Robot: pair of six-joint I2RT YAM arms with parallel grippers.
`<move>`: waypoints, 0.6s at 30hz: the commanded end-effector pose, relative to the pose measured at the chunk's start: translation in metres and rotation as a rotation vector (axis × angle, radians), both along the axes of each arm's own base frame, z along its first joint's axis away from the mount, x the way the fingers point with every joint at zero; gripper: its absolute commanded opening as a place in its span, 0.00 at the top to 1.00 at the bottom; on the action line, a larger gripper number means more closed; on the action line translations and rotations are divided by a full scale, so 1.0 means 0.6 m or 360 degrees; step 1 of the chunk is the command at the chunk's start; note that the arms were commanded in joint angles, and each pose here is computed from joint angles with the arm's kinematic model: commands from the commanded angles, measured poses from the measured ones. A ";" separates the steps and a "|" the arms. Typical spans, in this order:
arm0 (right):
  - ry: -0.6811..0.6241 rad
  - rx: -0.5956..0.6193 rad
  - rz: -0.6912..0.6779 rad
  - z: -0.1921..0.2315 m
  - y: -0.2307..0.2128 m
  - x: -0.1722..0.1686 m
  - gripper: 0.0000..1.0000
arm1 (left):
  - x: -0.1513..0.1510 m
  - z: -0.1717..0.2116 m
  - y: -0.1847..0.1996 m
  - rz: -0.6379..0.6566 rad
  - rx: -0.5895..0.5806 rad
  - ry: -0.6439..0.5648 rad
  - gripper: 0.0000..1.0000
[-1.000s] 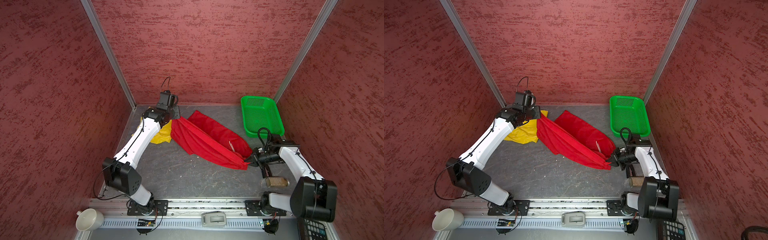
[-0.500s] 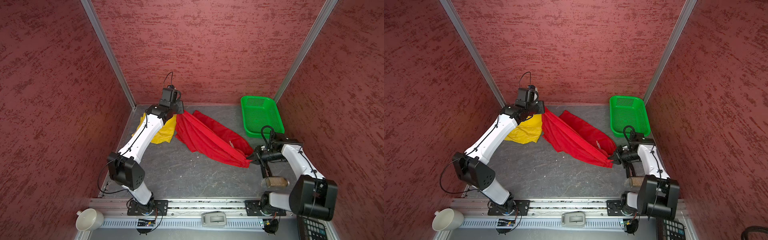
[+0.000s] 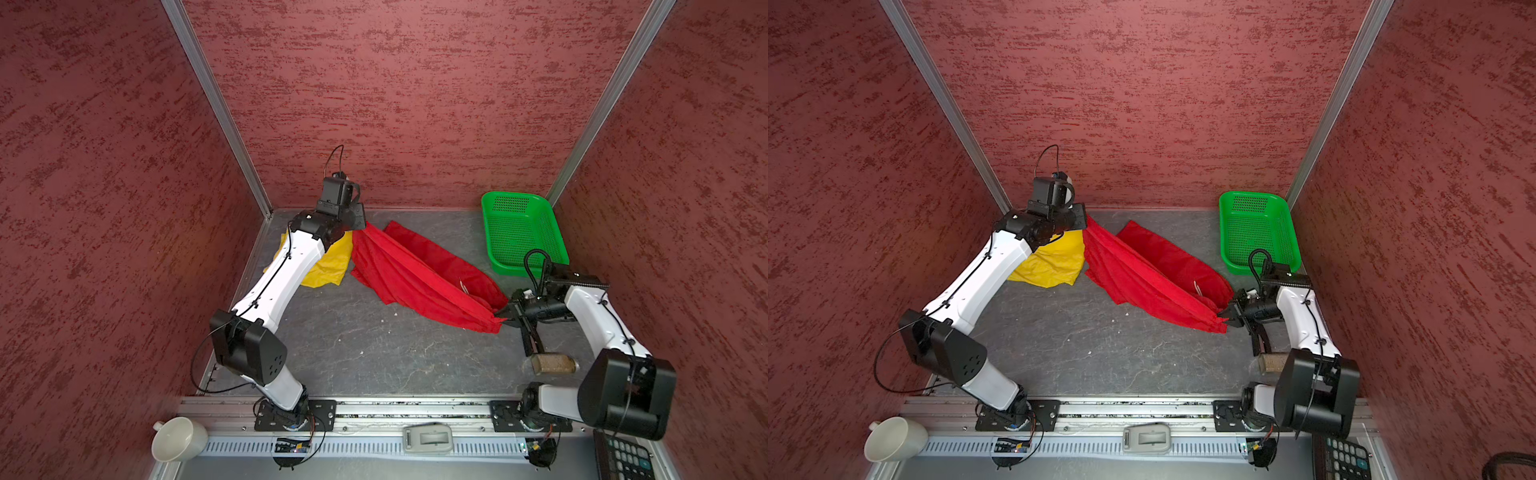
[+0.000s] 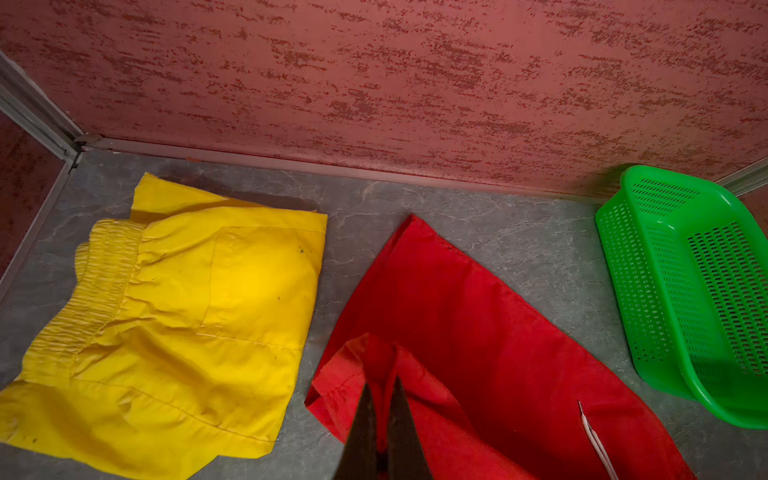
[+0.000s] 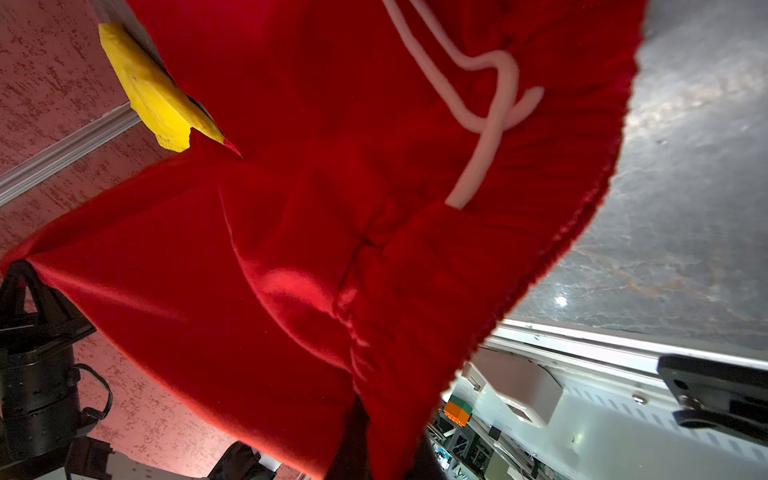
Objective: Fold and stack the shorts
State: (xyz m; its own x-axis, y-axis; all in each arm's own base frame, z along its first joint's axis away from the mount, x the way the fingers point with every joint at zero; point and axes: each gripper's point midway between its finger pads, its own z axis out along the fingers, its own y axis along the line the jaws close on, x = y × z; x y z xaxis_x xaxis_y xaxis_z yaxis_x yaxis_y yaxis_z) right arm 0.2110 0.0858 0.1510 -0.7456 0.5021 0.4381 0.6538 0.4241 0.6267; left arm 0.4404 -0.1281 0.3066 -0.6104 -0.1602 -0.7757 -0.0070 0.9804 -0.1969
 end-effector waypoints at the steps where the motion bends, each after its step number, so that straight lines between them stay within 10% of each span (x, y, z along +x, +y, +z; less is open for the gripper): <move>1: 0.0018 -0.0042 -0.0008 -0.002 -0.003 -0.023 1.00 | -0.020 0.020 0.031 0.0104 0.0020 -0.0050 1.00; 18: 0.0007 -0.0056 -0.0014 -0.026 -0.020 0.026 1.00 | 0.043 -0.036 0.030 0.0121 0.0056 0.0014 1.00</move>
State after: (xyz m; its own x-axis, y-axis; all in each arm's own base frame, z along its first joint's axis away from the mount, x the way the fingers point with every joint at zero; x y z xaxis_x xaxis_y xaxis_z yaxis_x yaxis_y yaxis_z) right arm 0.2159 0.0839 0.1370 -0.7282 0.5022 0.4663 0.6761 0.4154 0.6085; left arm 0.4430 -0.1195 0.2685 -0.6700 -0.1548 -0.7260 -0.0523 0.9854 -0.1619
